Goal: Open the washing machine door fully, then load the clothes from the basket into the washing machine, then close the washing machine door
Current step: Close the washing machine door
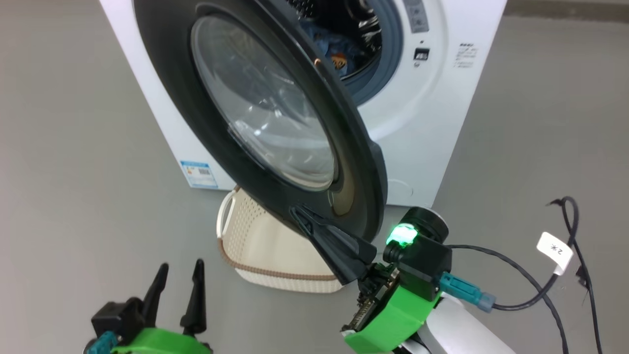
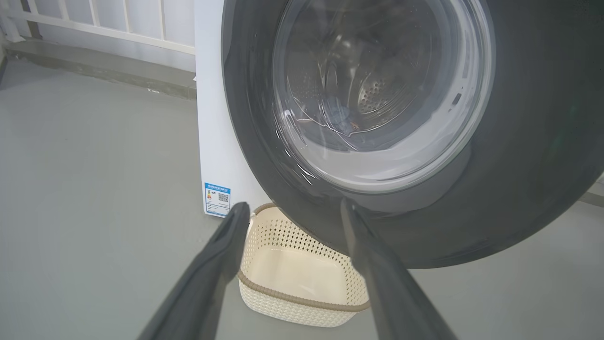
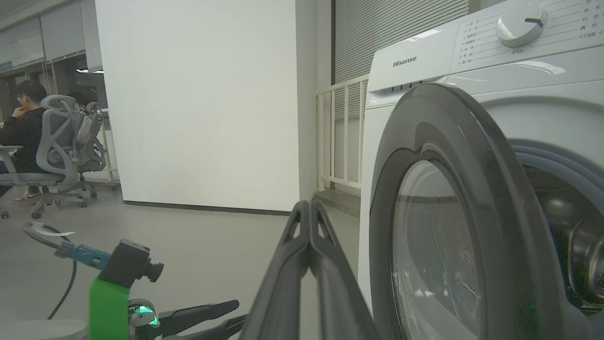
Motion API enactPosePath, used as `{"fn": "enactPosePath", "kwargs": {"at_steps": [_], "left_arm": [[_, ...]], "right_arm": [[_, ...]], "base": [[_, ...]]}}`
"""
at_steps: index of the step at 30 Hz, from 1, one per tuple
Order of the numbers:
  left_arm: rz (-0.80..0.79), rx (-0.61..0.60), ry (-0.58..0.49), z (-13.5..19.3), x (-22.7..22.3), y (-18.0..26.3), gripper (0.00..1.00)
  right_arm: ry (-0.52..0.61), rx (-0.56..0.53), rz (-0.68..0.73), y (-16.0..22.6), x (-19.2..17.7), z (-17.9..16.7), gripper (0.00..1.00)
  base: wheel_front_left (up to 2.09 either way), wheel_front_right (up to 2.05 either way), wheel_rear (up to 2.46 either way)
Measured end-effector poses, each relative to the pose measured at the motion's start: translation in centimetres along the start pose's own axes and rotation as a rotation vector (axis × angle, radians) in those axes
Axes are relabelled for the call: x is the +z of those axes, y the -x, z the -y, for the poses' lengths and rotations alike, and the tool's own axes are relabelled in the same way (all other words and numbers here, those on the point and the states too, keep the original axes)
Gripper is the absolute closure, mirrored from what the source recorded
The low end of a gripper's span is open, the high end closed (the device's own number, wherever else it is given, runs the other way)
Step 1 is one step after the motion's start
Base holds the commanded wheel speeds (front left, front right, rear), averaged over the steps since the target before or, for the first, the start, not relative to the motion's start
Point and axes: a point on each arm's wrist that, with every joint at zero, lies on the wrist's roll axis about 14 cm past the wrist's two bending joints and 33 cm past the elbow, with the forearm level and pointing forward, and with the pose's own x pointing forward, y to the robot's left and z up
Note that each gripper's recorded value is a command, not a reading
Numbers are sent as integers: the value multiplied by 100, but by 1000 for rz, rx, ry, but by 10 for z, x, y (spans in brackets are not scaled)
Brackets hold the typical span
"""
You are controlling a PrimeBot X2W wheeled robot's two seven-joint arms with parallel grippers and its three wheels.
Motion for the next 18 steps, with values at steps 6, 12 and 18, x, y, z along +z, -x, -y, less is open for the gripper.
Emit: {"fn": "enactPosePath", "kwargs": {"at_steps": [6,12,18], "left_arm": [[8,21,4,-4,3,-9,0],[-12,37,1,-7,-4,-12,0],[-34,28,1,-3,-12,-18,0]], "right_arm": [[-49,-21,-69,2,-30,11,100],[-58,-57,-108,8,-46,26,100],[-47,-103,-131,16,-54,46,100]], "base": [[0,0,0],[0,0,0],[0,0,0]]}}
